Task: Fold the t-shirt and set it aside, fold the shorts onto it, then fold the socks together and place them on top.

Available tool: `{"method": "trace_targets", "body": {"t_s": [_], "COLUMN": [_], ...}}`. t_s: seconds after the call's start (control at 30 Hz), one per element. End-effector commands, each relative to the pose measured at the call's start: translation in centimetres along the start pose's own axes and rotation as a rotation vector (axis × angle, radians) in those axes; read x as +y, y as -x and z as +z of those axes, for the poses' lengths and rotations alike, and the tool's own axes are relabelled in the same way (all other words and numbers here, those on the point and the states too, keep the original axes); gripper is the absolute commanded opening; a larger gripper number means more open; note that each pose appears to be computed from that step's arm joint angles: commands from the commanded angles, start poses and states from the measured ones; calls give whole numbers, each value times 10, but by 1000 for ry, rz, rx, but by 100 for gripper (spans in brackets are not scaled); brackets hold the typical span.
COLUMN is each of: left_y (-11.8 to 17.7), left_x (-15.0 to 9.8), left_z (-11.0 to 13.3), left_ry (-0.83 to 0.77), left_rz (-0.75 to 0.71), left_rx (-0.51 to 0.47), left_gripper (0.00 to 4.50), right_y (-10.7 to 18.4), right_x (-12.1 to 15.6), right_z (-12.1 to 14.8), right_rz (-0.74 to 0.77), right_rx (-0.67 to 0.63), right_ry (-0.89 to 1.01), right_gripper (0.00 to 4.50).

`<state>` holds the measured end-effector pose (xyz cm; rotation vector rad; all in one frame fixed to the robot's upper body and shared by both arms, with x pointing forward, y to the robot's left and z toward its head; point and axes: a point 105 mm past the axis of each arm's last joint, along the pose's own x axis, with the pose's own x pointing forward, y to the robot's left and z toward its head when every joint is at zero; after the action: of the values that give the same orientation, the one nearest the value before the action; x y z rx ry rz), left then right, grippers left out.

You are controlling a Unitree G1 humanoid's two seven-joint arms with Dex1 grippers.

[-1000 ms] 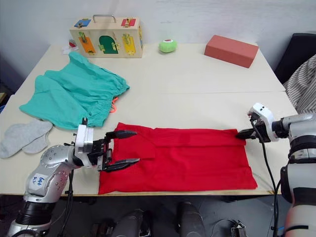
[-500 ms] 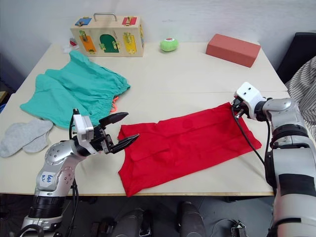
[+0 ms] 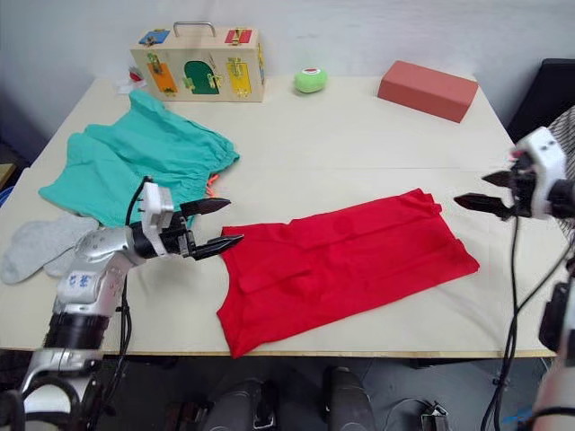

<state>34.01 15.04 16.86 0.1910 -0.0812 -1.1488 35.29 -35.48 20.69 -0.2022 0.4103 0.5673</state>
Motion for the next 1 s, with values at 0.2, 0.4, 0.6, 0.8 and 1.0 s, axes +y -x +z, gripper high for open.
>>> {"method": "trace_targets", "body": {"t_s": [0.2,0.4,0.6,0.8,1.0], "left_y": [-21,-39,-44,-41,-38], "left_x": [34,38,38,31,25], "left_z": [-18,-32,-39,-46,-51], "left_ry": [53,114,167,206,239], "left_rz": [-52,-105,-122,-161,-176], "left_rx": [223,328,388,406,381], "left_gripper": [450,450,450,383,190], "right_y": [45,37,1,-27,-42], "right_x": [36,75,97,106,106], "right_z": [-63,-98,-97,-87,-85], "right_rz": [-112,-172,-108,-64,-49], "right_rx": [158,145,79,53,52], "right_ry": [-467,-644,-727,-726,-677], "right_gripper": [447,447,447,431,244]}}
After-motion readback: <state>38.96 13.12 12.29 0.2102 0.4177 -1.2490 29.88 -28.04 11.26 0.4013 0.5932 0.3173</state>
